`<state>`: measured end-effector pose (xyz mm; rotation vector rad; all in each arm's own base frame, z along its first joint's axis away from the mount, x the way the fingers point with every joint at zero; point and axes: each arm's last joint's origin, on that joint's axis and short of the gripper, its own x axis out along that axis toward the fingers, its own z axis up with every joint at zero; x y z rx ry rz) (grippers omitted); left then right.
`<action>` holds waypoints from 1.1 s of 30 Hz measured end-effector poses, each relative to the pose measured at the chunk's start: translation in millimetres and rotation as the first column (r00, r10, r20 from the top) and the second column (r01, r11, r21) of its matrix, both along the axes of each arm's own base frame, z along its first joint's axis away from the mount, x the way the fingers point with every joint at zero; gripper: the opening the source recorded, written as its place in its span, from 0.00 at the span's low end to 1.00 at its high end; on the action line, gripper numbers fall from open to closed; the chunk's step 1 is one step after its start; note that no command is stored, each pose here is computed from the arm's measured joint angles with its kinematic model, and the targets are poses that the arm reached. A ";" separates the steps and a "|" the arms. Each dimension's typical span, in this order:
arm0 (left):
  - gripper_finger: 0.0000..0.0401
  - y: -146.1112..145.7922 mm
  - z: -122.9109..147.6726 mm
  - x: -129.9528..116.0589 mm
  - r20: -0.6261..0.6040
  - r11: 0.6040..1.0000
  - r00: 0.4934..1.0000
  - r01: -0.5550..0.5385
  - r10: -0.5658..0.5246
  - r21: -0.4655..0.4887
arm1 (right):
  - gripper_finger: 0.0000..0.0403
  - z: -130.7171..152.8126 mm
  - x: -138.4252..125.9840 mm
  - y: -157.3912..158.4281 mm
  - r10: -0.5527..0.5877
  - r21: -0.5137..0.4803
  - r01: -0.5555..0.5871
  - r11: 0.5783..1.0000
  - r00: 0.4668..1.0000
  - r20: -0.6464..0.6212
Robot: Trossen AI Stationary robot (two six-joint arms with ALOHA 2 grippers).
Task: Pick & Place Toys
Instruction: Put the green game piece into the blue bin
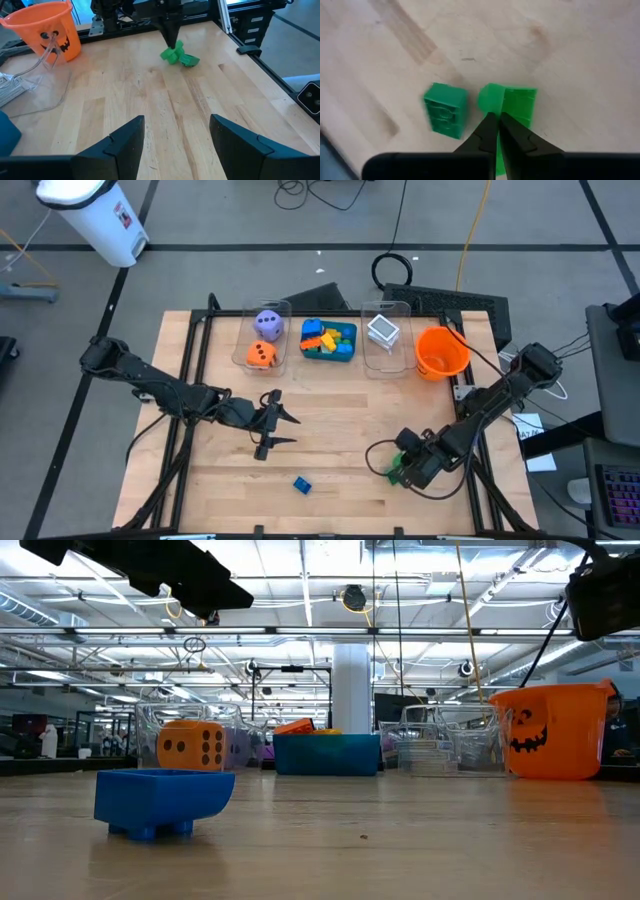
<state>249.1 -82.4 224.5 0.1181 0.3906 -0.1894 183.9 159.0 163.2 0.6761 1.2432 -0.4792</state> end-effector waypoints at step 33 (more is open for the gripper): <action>0.57 0.4 0.3 0.2 0.007 1.000 1.000 -0.004 0.004 0.019 | 0.00 71.9 52.0 -81.6 0.158 -0.219 -0.043 0.975 0.826 0.541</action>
